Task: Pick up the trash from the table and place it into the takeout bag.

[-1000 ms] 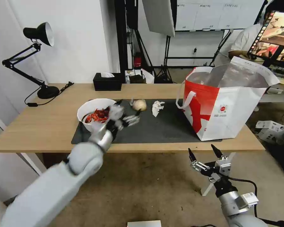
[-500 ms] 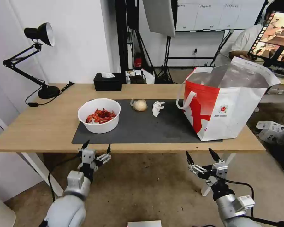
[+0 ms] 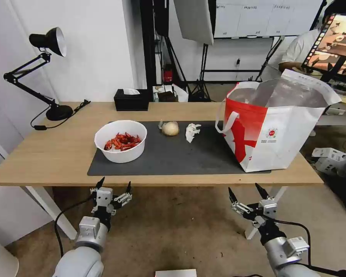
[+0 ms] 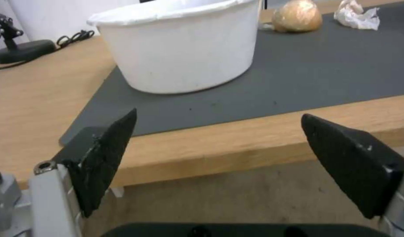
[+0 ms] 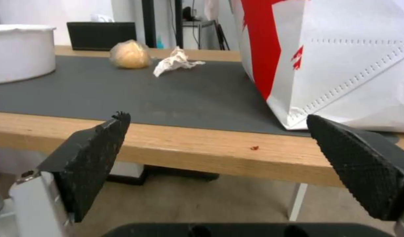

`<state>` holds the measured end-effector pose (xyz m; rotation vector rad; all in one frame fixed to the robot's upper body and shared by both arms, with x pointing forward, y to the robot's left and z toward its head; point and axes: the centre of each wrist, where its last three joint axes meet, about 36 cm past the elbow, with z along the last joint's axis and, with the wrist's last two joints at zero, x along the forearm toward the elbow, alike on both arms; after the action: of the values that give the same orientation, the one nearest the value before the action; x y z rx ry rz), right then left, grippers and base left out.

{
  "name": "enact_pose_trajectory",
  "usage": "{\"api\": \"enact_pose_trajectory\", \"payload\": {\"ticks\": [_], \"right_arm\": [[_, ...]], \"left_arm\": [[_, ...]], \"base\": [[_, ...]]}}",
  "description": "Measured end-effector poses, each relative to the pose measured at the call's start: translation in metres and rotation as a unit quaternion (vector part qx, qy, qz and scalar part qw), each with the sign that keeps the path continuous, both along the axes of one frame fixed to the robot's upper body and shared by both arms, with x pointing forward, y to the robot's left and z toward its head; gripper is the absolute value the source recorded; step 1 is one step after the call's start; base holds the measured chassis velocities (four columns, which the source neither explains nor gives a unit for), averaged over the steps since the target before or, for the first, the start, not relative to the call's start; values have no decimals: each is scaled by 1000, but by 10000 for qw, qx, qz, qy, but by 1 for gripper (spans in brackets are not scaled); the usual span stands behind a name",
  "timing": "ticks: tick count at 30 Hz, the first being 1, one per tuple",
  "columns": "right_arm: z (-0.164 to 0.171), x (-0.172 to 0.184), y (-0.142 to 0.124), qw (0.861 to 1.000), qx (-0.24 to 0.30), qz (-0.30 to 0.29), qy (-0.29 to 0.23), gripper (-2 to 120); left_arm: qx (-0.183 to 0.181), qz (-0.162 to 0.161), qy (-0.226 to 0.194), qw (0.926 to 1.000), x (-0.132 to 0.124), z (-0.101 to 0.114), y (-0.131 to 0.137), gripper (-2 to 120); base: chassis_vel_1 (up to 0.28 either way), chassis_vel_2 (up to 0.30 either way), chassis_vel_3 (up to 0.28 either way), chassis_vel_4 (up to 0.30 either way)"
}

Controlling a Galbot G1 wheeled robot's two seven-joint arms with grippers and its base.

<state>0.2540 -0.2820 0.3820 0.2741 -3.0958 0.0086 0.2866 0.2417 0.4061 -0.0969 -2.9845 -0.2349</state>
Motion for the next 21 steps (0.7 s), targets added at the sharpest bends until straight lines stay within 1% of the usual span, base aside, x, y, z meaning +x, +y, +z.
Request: {"api": "enact_pose_trajectory", "payload": {"ticks": [7,10,12,13,16,17,20,21], "right_arm": [[-1,2,2,10000,19,22,-13,100],[0,8,5,9999,75,116,-30,100],[6,24,17,9985,246,488,21,100],[6,24,17,9985,246,488,21,100],[15,60,27,9933,337,1103,92,100],[15,60,27,9933,337,1103,92,100],[21,102,29,9876,239,1554,-18,100],[21,102,29,9876,239,1554,-18,100]], "left_arm": [[-25,47,43,10000,-2,-6,-2,100],[-23,47,41,10000,-3,-7,-1,100],[2,63,26,10000,-3,-9,0,100],[2,63,26,10000,-3,-9,0,100],[5,101,18,9999,-2,-9,2,100],[5,101,18,9999,-2,-9,2,100],[-15,149,9,9999,-2,-9,3,100],[-15,149,9,9999,-2,-9,3,100]], "base": [[0,0,0,0],[0,0,0,0],[0,0,0,0],[0,0,0,0],[0,0,0,0],[0,0,0,0],[0,0,0,0],[0,0,0,0]]}}
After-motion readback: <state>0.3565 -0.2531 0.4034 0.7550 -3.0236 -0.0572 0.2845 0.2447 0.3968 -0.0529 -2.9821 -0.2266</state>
